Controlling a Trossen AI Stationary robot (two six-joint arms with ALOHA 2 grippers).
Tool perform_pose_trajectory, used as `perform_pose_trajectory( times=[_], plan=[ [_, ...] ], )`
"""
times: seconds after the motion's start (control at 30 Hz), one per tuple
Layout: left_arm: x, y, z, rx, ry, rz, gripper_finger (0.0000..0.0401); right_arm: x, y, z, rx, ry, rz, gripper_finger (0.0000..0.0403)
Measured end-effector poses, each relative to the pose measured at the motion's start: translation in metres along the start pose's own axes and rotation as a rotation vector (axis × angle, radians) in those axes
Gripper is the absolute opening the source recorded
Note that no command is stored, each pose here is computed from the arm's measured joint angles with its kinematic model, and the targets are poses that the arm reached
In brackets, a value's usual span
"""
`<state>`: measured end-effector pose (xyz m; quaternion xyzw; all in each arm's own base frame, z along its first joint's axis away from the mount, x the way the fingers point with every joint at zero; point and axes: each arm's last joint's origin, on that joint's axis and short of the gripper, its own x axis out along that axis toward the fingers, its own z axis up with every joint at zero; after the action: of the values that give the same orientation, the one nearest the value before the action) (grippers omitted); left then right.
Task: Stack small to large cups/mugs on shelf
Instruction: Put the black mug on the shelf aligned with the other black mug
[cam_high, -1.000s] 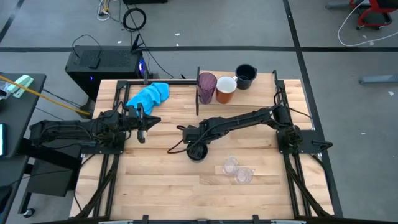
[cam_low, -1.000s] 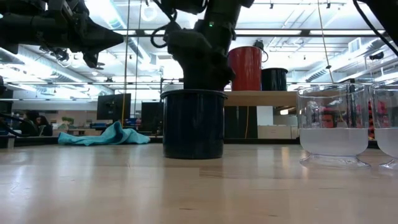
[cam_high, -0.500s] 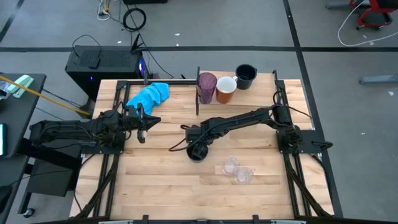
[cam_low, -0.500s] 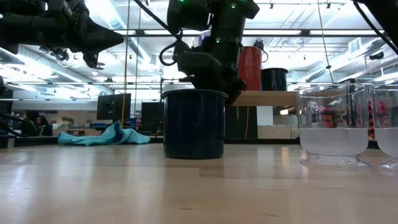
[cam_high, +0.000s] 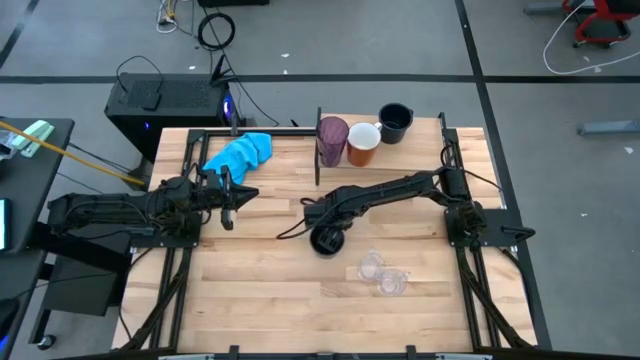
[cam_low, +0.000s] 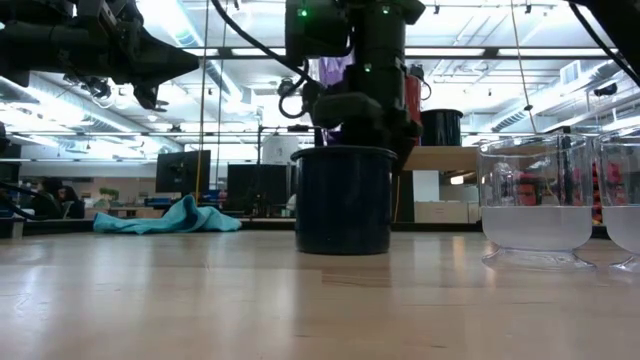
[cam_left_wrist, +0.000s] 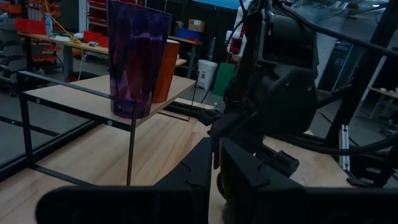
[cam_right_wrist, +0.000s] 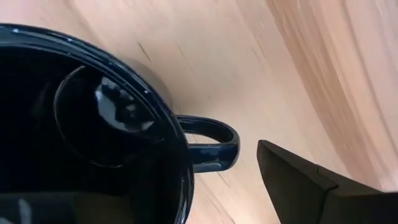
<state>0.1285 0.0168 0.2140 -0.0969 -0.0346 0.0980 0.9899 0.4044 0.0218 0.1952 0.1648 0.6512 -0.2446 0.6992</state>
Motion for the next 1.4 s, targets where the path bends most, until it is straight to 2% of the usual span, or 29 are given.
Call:
perform_pose_trajectory(
  times=[0.33,0.53,0.97,1.1,1.4],
  plan=[
    [0.0,0.0,0.0,0.0,0.0,0.0,0.003,0.0,-0.007,-0.007,0.019,0.079,-0.062,0.025],
    [0.0,0.0,0.0,-0.001,0.003,0.0,0.0036,0.0,-0.01,-0.008,0.004,0.099,-0.076,0.0249],
    [0.0,0.0,-0.002,0.0,0.017,0.003,0.0031,-0.003,-0.02,-0.003,0.001,0.071,-0.054,0.0244],
    [0.0,0.0,-0.002,0.0,0.022,0.004,0.003,-0.004,-0.027,-0.013,0.033,0.029,-0.024,0.0244],
    [0.0,0.0,-0.002,0.0,0.02,0.004,0.004,-0.015,-0.057,-0.052,0.209,-0.05,0.03,0.0244]
  ],
)
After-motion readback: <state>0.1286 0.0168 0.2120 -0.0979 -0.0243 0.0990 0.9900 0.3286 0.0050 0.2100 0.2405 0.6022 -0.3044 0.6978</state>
